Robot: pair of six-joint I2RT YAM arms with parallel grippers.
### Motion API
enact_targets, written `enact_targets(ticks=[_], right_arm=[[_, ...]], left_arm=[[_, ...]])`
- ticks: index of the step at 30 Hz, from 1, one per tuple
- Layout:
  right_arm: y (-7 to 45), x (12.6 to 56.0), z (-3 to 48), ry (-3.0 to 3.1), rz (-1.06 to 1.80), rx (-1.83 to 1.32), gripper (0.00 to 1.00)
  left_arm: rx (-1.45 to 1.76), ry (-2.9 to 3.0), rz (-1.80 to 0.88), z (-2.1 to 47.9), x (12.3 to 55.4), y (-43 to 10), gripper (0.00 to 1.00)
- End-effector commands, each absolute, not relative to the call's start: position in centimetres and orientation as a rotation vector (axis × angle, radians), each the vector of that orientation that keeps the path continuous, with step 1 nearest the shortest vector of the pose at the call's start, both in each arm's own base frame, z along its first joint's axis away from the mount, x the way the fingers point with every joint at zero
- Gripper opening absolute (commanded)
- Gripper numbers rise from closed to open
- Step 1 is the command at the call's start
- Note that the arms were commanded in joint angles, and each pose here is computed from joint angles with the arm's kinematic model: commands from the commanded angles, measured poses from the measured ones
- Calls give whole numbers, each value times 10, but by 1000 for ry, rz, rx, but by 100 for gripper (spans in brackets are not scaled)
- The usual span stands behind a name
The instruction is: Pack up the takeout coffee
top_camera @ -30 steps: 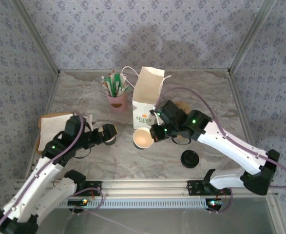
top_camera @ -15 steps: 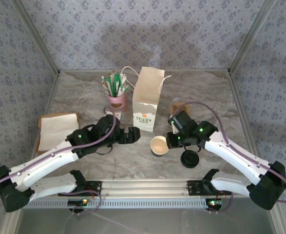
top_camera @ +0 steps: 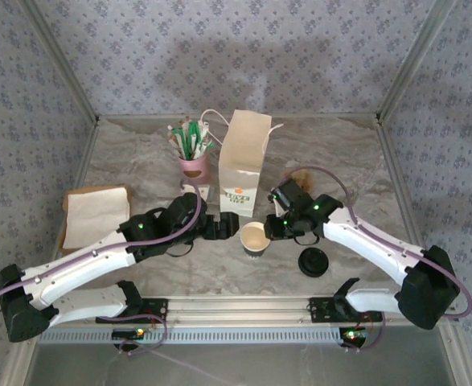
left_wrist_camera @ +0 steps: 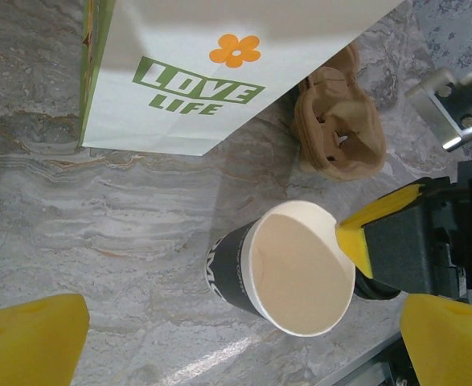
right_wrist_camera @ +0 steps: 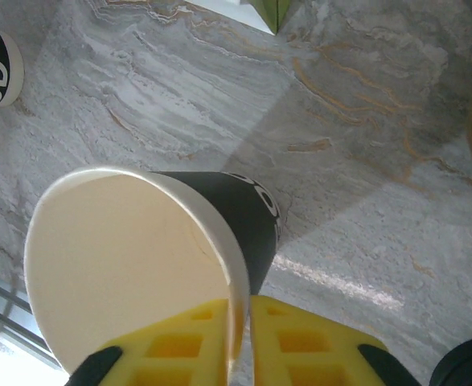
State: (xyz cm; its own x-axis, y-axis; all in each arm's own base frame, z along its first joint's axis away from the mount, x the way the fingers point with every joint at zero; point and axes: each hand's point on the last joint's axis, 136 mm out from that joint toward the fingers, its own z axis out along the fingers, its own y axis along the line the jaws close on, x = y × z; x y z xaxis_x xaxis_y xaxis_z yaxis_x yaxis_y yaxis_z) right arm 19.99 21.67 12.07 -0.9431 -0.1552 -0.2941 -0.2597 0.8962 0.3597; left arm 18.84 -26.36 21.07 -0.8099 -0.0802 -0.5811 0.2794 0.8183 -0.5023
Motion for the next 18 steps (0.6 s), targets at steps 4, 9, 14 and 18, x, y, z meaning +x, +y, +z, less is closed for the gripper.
enact_targets(ticks=[4, 9, 14, 18], right_arm=[[224, 204, 131, 2781, 611, -331, 26], [214, 197, 140, 2778, 595, -324, 39], [197, 193, 155, 2748, 544, -284, 60], [176, 186, 166, 2732, 484, -233, 92]], left_arm=[[175, 2347, -789, 223, 192, -269, 99], [207, 2336, -773, 227, 190, -271, 100], [249, 2325, -760, 230, 186, -277, 99], [298, 2299, -750, 236, 179, -285, 99]])
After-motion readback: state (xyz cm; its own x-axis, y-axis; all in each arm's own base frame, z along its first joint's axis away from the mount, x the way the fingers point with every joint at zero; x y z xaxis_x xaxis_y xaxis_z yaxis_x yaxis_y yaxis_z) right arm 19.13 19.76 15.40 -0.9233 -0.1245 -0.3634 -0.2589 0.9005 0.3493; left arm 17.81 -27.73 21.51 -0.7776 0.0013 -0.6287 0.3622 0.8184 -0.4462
